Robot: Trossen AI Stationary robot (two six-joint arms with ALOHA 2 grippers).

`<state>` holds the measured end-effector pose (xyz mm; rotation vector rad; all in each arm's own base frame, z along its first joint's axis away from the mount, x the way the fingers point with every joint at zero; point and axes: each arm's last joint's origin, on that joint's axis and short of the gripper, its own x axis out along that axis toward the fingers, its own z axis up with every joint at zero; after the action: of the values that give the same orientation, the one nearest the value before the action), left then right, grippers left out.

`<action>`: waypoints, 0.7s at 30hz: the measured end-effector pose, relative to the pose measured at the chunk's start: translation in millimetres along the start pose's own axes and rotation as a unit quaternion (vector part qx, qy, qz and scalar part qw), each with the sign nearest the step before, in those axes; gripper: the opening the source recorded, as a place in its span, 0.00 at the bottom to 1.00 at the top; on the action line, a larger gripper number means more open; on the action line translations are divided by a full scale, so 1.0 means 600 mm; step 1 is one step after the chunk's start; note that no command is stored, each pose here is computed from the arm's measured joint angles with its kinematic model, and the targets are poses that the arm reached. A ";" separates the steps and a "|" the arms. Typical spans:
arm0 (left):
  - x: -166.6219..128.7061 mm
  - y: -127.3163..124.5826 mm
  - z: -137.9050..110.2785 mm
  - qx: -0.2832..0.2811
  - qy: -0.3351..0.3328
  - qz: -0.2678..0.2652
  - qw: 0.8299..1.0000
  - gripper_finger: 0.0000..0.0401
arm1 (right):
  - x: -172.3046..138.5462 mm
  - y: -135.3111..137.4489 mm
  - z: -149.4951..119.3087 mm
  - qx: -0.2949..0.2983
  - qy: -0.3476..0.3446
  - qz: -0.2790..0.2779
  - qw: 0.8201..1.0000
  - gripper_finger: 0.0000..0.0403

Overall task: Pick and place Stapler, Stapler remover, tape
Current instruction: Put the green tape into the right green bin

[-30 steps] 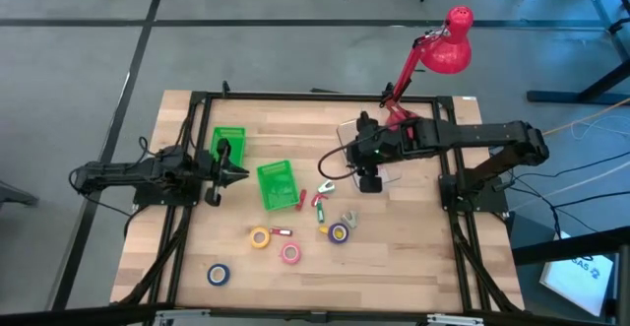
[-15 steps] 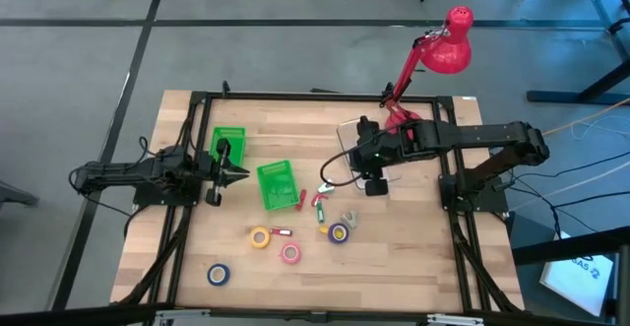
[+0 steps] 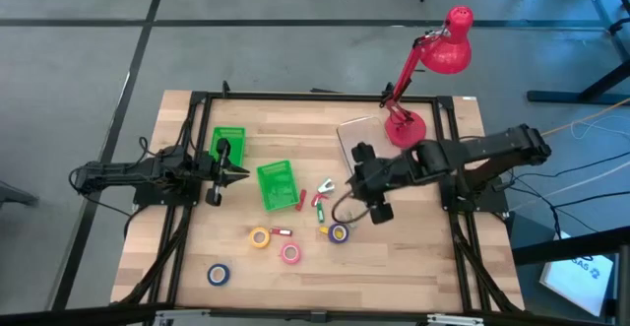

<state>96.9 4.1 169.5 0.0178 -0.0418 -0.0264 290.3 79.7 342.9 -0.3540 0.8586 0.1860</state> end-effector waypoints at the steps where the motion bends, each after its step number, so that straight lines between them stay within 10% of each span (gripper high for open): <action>1: 0.000 0.000 0.000 0.000 0.000 0.000 1.000 0.11 | -0.001 0.006 0.003 0.005 -0.008 0.003 1.000 0.41; 15: 0.000 0.000 0.000 0.000 0.000 0.000 1.000 0.11 | -0.016 0.073 0.024 0.122 -0.056 0.050 0.990 0.41; 21: 0.000 0.000 0.000 0.000 0.000 0.000 1.000 0.11 | -0.010 0.106 0.025 0.065 -0.047 0.066 0.995 0.41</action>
<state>96.9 4.1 169.5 0.0174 -0.0414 -0.0262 278.1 144.1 342.0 -0.1653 0.7967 0.2663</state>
